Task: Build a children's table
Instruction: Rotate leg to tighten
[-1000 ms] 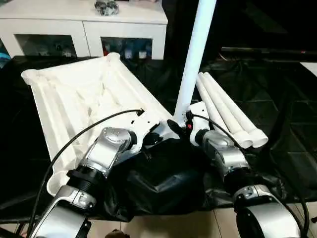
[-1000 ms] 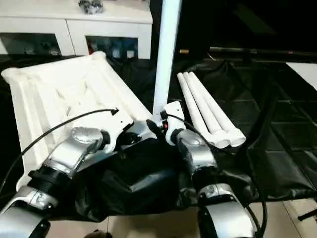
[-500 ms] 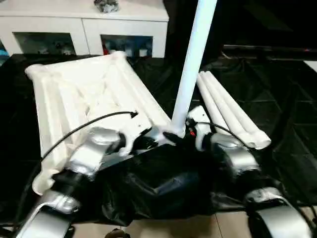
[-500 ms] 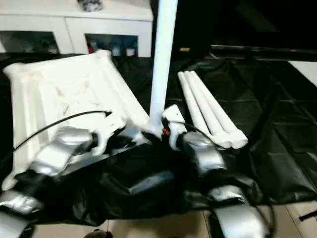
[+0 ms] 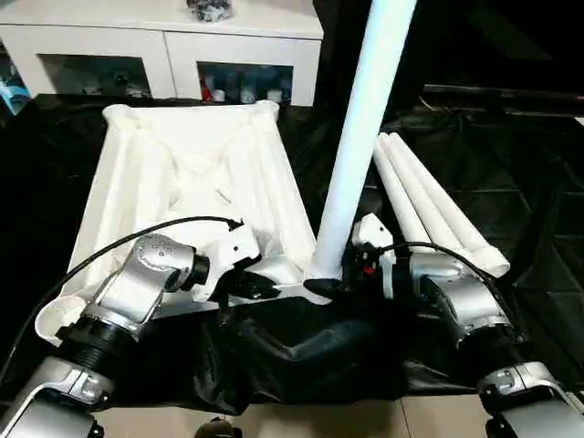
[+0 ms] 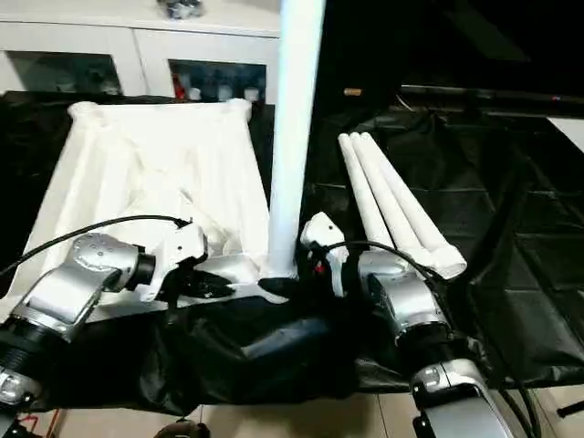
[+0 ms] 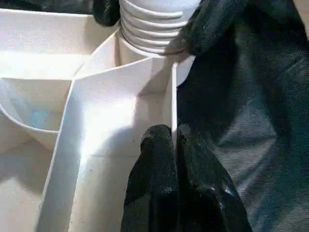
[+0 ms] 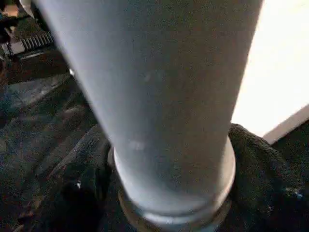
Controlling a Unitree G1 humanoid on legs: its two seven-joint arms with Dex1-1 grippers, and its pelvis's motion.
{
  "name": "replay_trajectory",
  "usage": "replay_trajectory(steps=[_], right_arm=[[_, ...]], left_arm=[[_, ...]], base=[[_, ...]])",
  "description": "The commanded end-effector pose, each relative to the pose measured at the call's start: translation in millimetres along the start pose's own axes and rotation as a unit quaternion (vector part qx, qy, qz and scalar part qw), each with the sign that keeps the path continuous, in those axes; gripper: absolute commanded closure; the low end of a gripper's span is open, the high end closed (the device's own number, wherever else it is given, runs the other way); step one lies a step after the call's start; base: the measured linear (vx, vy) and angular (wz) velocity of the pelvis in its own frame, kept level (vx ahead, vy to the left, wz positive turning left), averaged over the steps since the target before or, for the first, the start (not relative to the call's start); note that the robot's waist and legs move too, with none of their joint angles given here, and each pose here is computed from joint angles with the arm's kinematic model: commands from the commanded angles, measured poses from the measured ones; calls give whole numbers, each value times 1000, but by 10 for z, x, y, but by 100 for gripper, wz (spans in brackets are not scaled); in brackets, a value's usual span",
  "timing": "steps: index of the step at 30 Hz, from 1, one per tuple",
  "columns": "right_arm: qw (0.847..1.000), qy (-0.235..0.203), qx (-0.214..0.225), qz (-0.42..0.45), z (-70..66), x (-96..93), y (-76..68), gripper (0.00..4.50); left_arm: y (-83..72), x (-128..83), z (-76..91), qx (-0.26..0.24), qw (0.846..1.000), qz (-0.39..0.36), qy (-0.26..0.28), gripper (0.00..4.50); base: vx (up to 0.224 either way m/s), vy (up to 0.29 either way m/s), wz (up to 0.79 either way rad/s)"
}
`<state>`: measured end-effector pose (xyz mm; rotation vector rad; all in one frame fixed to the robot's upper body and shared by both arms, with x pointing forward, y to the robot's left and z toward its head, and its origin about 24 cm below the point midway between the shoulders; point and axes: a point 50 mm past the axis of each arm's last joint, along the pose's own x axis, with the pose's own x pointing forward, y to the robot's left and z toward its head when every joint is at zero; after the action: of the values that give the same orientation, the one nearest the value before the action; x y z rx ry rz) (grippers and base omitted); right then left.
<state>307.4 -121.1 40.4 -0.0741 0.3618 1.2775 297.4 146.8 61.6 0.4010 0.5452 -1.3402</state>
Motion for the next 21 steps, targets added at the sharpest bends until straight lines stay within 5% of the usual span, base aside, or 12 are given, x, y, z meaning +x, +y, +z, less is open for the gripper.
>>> replay_trajectory(steps=[1,8,10,15,21], right_arm=[[1000,0,3,19,-1,25,44,145],[995,-10,39,-92,-71,137,-61,165],[978,-5,73,-194,-126,232,-177,165],[955,-11,122,-269,-131,472,-184,166],[957,-29,98,-271,-29,707,-117,166]], left_arm=[[-51,47,138,29,999,-28,-27,450],[89,123,185,-4,997,63,-46,450],[206,200,243,-28,989,136,-55,450],[298,317,316,-60,972,218,-56,450],[214,451,424,-59,974,205,-77,450]], base=[[0,0,0],[0,0,0],[0,0,0],[0,0,0],[0,0,0]])
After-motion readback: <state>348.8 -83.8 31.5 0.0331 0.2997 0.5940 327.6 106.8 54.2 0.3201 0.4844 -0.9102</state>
